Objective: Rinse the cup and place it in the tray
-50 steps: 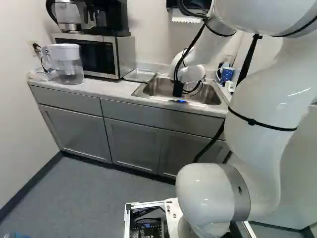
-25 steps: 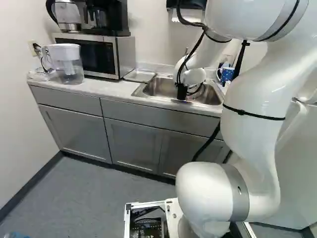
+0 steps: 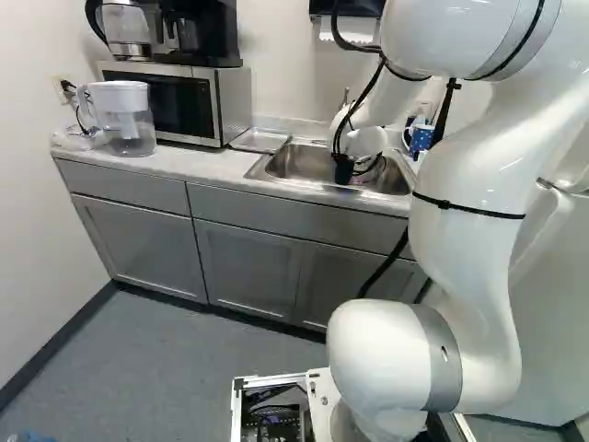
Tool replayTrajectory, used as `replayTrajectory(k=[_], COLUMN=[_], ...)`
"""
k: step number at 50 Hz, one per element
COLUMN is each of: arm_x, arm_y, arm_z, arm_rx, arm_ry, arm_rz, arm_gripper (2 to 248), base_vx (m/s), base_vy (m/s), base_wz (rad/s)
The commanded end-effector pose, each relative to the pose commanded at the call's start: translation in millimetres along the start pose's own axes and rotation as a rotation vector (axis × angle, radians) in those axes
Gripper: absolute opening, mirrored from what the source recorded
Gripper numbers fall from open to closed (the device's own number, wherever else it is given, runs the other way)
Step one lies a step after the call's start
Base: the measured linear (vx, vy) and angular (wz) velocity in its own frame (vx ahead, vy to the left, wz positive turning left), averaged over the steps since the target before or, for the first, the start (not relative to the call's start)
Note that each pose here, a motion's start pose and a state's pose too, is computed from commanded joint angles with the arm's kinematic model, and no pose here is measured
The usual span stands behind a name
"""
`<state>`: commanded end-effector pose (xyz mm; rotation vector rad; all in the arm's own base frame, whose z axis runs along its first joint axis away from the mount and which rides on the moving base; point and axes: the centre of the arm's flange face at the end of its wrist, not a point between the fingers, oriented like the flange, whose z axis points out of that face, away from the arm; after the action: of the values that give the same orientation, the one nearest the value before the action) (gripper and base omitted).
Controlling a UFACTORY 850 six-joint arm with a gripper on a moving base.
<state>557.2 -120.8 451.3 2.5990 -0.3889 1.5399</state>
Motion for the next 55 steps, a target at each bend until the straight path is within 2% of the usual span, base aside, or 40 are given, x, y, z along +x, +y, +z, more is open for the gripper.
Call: replayTrajectory(k=[55], arm_x=[0.0], arm_y=[0.0], arm_z=[0.0], arm_rx=[0.0], arm_ry=[0.0], arm_rz=[0.0], arm_gripper=[126], base_vx=[0.0], base_vy=[0.0], base_wz=[0.0])
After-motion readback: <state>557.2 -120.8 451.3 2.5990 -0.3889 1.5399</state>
